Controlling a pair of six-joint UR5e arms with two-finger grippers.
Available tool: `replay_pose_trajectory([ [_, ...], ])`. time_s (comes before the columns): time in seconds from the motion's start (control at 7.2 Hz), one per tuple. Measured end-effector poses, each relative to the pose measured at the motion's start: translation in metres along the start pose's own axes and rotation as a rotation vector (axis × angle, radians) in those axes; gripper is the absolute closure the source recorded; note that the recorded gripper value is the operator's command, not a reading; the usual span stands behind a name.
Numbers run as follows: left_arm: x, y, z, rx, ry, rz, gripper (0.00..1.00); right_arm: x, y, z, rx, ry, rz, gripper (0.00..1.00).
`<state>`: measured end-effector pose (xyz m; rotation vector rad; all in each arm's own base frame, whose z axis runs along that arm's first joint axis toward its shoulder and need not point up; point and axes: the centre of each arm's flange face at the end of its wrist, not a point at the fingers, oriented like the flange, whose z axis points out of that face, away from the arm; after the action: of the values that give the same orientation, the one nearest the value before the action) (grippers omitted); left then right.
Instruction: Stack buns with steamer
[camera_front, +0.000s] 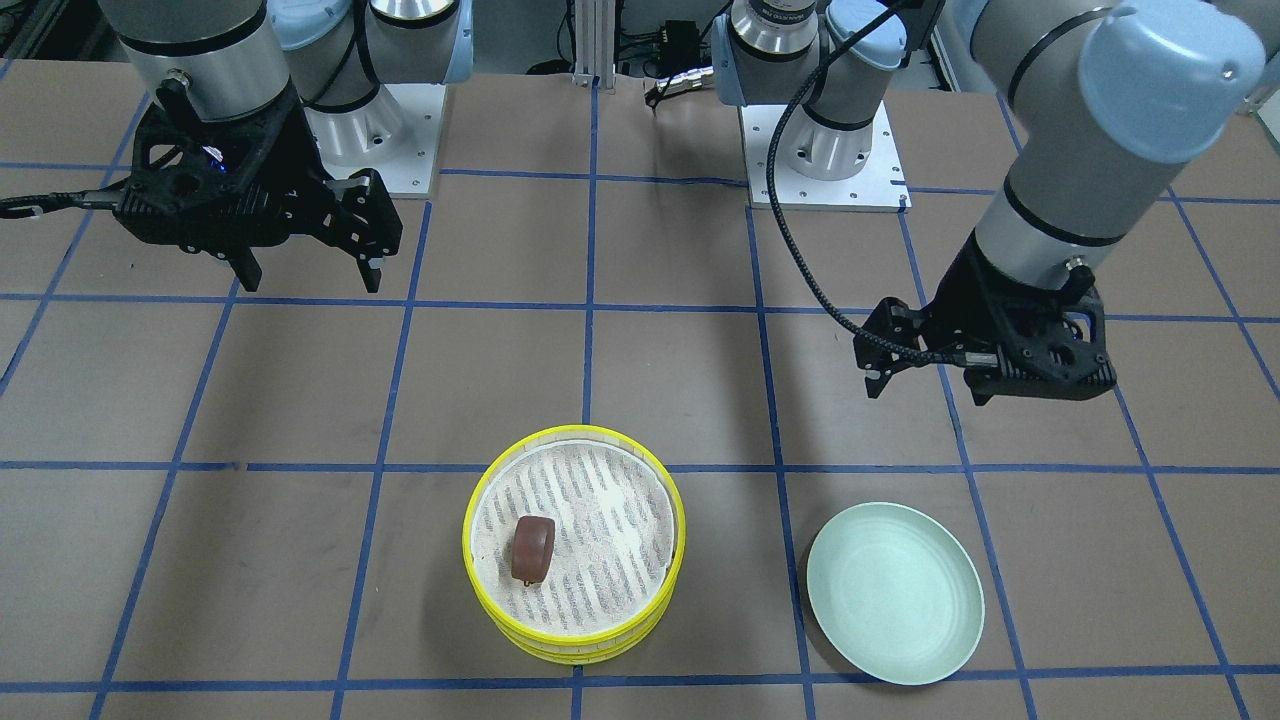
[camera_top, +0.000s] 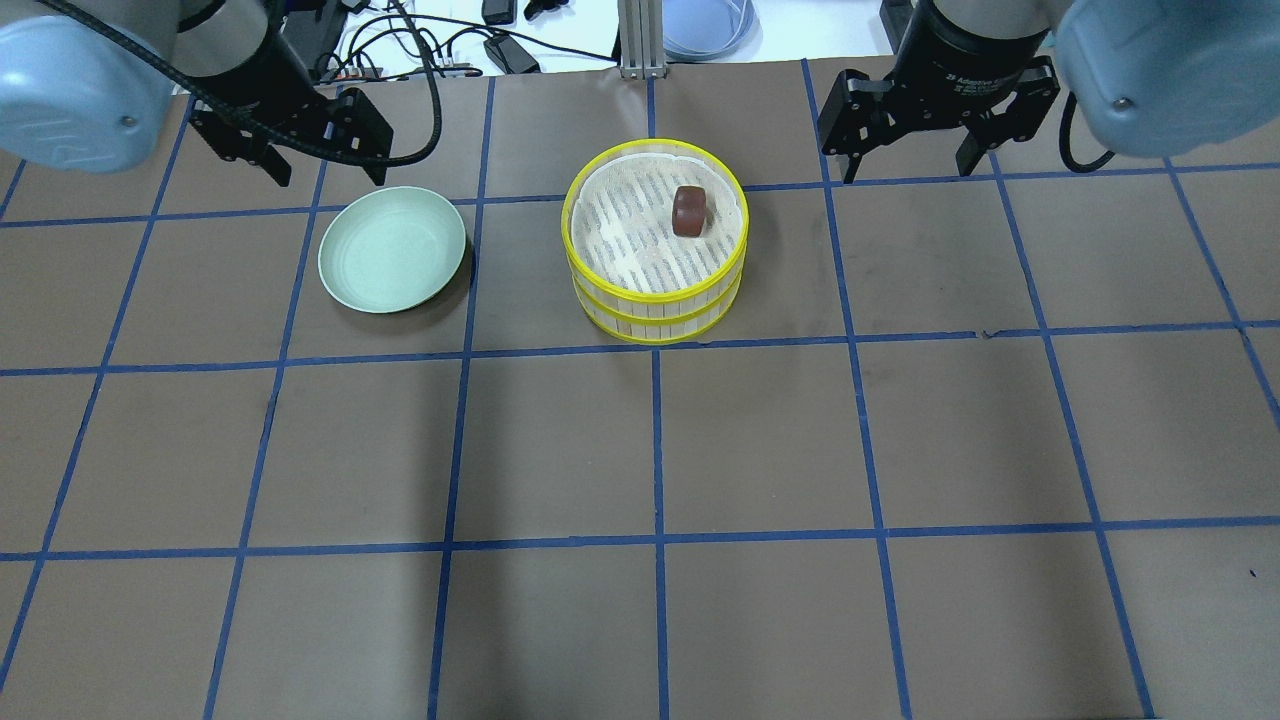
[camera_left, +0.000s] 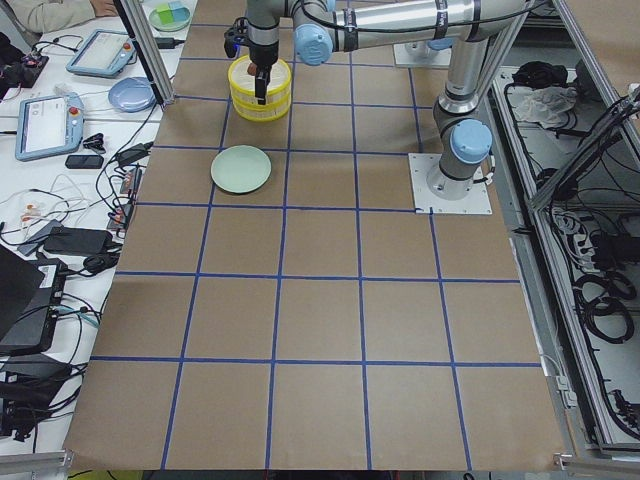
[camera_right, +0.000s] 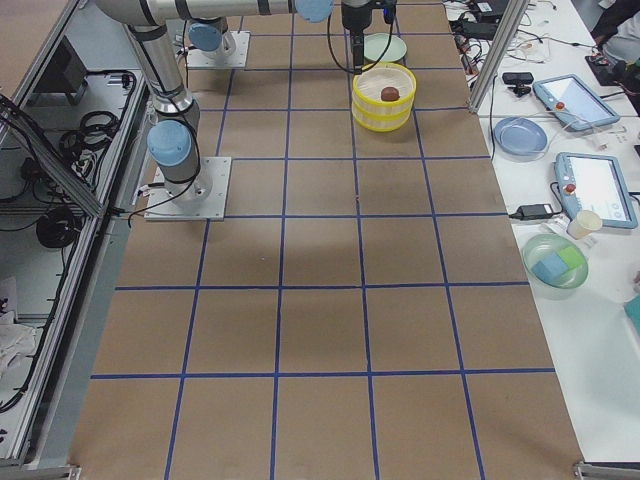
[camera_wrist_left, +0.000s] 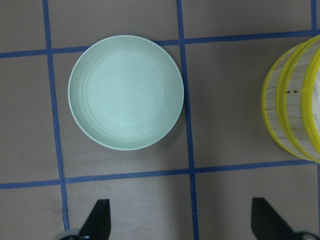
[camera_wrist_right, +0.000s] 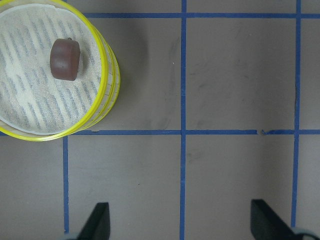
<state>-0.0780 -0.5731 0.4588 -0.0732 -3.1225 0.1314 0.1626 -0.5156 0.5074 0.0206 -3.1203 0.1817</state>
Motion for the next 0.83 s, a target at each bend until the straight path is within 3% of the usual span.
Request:
replay_pose_trajectory([
  [0.83, 0.006, 0.027, -0.023, -0.019, 0.017, -0.001, 0.0, 0.003, -0.001, -0.002, 0.012, 0.004, 0.001, 0.0],
])
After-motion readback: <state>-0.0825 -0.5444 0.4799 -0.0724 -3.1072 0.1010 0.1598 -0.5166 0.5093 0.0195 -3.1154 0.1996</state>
